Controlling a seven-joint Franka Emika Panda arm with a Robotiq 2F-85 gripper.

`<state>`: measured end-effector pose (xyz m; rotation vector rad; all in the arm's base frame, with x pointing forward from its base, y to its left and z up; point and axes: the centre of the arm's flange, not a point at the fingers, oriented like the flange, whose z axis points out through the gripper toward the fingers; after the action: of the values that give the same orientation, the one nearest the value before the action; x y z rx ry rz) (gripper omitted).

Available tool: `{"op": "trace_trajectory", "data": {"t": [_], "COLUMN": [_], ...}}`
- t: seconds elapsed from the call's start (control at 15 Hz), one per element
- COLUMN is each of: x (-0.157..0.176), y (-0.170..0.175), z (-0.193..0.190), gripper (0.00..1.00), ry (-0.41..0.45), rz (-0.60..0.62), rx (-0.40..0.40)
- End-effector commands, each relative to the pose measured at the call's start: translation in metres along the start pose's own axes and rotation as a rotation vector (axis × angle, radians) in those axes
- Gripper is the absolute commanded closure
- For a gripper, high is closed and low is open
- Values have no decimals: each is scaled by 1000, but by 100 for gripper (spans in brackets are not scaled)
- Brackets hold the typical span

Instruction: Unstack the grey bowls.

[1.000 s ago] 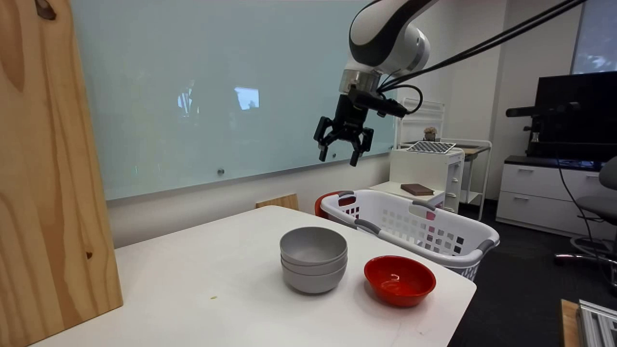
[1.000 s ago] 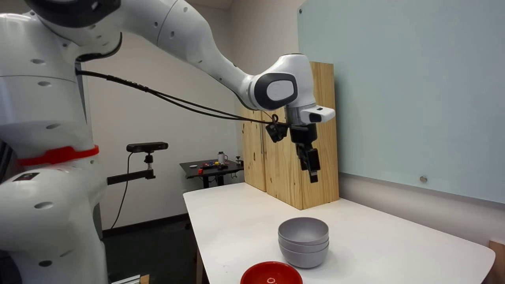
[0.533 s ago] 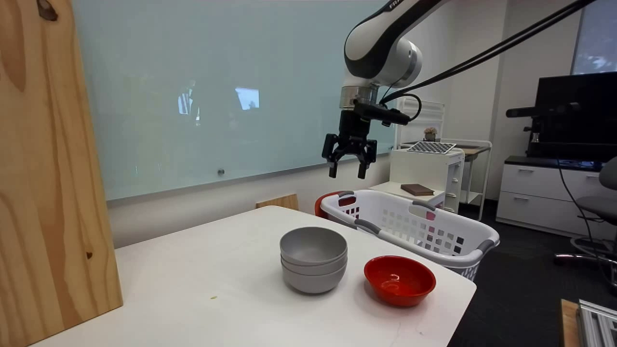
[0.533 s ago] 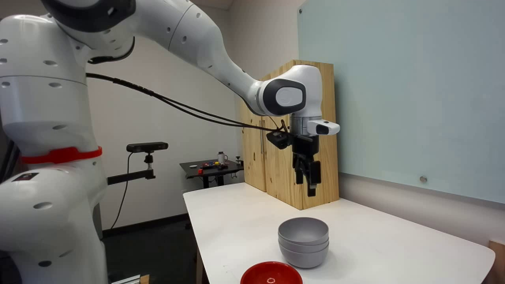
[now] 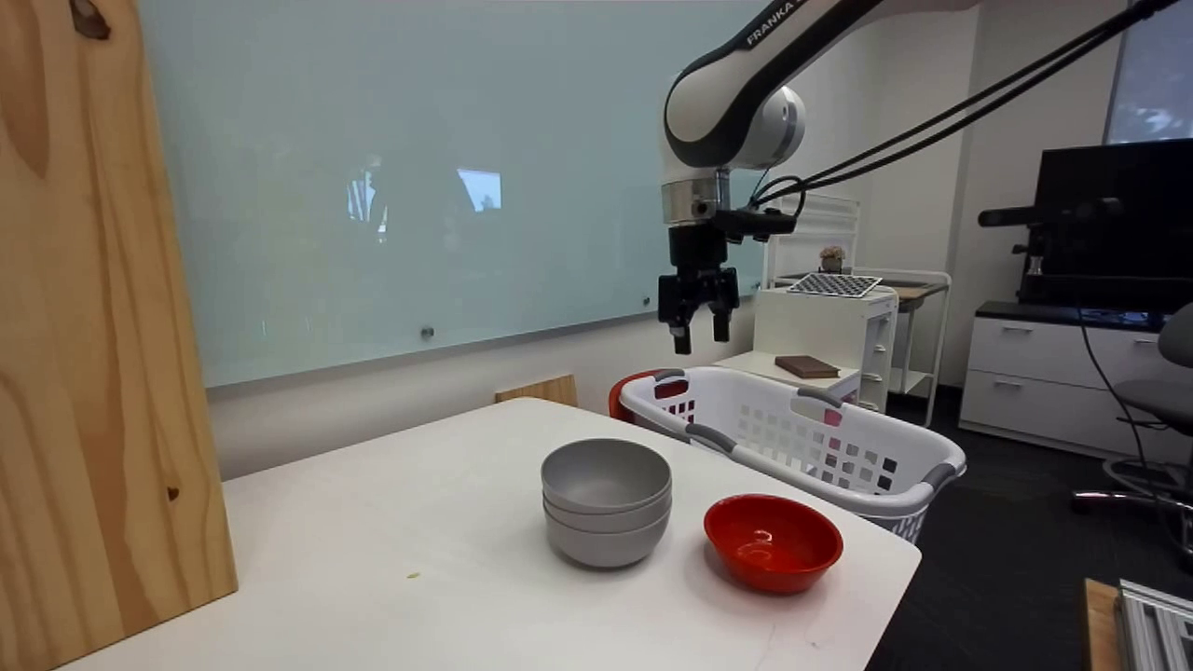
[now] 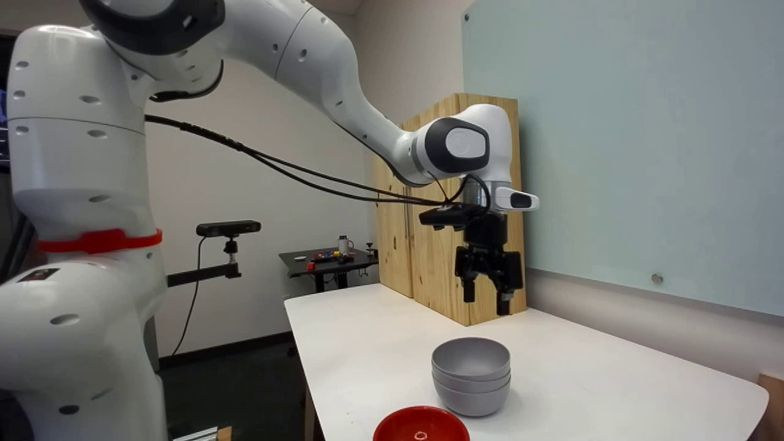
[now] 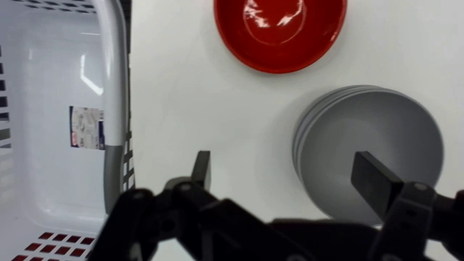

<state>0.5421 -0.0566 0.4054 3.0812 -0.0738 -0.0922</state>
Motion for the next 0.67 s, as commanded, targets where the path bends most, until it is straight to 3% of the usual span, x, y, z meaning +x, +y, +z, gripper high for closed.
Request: {"op": "trace_trajectory", "data": {"t": [0.0, 0.2, 0.6], "x": [28, 32, 51], "y": [10, 1, 12], "z": [3, 7, 55], "gripper": [0, 0, 0], "ry": [59, 114, 75], "rz": [-70, -121, -184], "rx": [-73, -27, 105]}}
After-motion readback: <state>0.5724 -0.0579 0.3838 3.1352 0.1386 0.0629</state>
